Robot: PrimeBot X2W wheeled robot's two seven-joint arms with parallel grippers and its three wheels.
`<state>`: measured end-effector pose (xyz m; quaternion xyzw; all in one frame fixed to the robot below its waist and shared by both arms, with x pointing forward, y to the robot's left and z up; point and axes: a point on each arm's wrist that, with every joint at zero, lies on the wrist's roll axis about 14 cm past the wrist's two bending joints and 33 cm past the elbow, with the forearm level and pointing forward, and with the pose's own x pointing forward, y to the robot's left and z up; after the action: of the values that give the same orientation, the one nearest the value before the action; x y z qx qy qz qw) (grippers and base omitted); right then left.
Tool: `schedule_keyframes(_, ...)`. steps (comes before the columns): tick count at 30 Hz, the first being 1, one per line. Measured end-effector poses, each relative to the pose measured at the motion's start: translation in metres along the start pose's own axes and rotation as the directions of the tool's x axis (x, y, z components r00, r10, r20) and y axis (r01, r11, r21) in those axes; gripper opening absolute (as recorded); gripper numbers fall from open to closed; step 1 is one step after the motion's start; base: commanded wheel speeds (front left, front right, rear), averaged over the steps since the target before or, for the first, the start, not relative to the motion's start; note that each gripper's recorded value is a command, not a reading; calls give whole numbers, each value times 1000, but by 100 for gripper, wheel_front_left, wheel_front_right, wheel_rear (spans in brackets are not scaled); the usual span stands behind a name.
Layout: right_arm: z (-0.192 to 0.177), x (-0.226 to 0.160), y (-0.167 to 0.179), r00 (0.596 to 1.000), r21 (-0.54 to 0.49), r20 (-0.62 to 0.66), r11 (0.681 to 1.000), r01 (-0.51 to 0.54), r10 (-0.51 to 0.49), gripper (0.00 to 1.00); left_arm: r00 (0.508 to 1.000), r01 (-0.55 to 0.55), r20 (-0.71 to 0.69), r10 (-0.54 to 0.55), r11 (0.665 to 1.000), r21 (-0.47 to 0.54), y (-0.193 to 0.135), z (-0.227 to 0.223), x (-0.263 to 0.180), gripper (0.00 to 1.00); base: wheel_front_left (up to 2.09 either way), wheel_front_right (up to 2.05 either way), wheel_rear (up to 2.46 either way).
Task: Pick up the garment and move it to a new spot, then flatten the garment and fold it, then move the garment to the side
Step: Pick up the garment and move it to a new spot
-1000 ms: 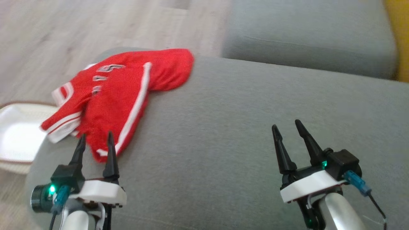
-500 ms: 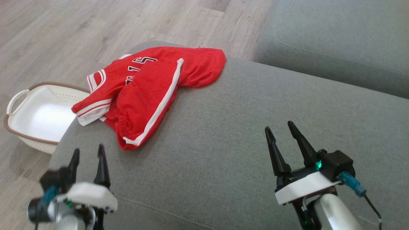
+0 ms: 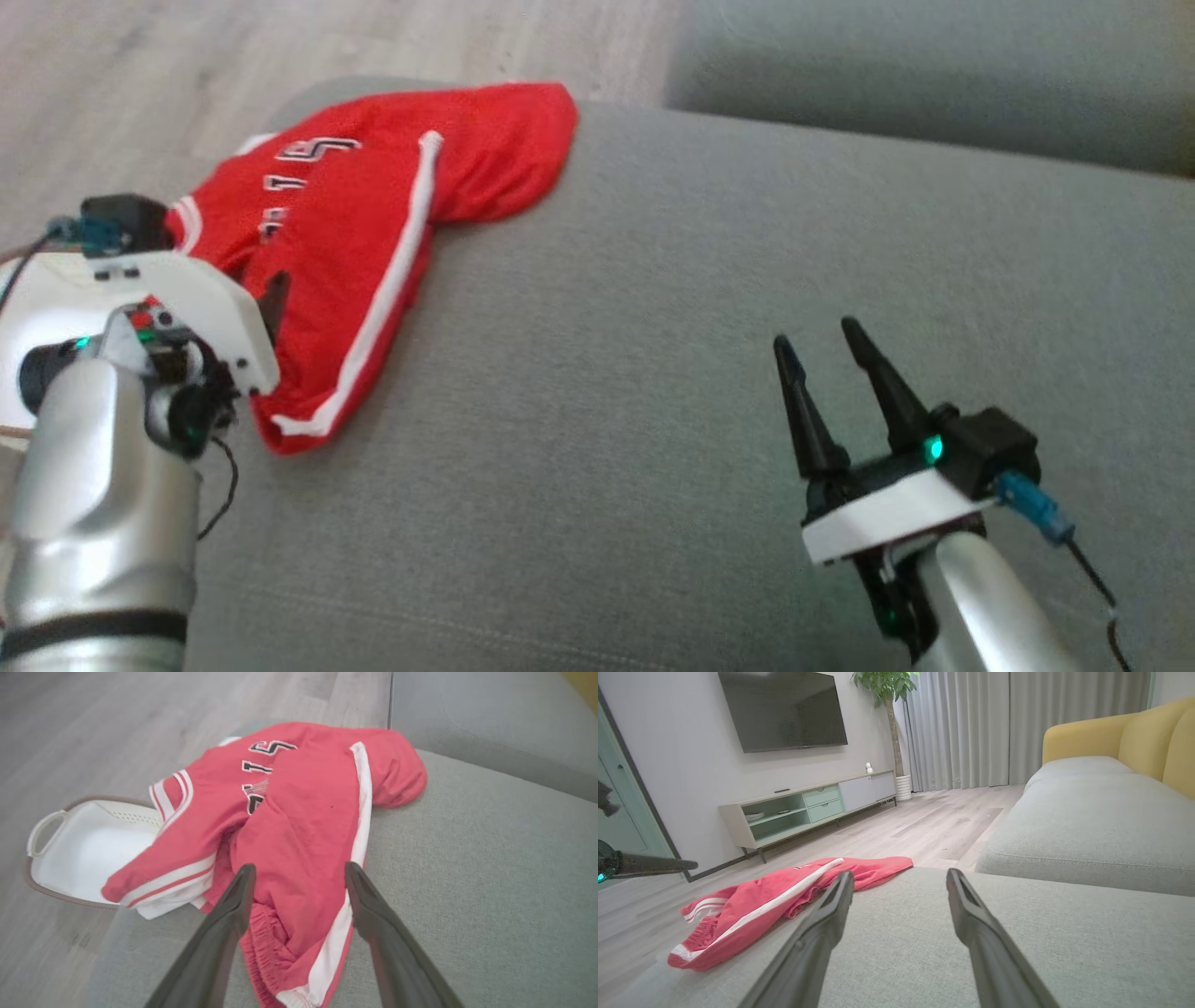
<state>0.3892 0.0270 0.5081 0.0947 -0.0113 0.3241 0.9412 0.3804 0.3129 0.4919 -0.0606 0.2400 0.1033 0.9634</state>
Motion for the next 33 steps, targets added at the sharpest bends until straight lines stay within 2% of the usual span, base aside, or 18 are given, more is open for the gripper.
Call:
schedule_keyframes(5,7,5,-24,998,2,26,999,50,-50,100,973,42,-224,-53,998,-50,-19,-31,36,100,0,0,0)
schedule_keyframes(10,2,-4,-55,992,3,14,992,124,-124,100,898,69,-431,-88,996,-60,-38,-83,54,100,0,0,0)
schedule_keyframes(14,-5,-13,-74,983,6,-3,983,181,-181,100,803,77,-591,-80,997,-31,-45,-126,58,100,0,0,0)
schedule_keyframes(17,-6,-17,-80,980,6,-8,980,198,-198,100,802,82,-593,-67,997,-2,-42,-122,63,100,0,0,0)
schedule_keyframes(18,-6,-17,-80,980,6,-8,980,200,-200,100,809,81,-585,-65,997,1,-41,-120,65,92,0,0,0)
schedule_keyframes(19,-6,-17,-80,980,5,-7,980,200,-200,100,816,78,-575,-61,997,5,-40,-118,66,73,0,0,0)
schedule_keyframes(21,-5,-17,-79,980,4,-4,980,198,-198,100,822,67,-567,-44,998,21,-34,-118,65,6,0,0,0)
schedule_keyframes(22,-4,-17,-79,981,3,-2,981,196,-196,100,822,64,-568,-36,998,29,-31,-119,63,0,0,0,0)
schedule_keyframes(28,7,-17,-73,982,-1,22,983,186,-186,100,859,85,-511,-31,993,81,-30,-104,59,0,0,0,0)
schedule_keyframes(33,25,-21,-67,981,-15,66,982,186,-185,100,927,147,-370,-67,970,192,-44,-55,57,0,0,0,0)
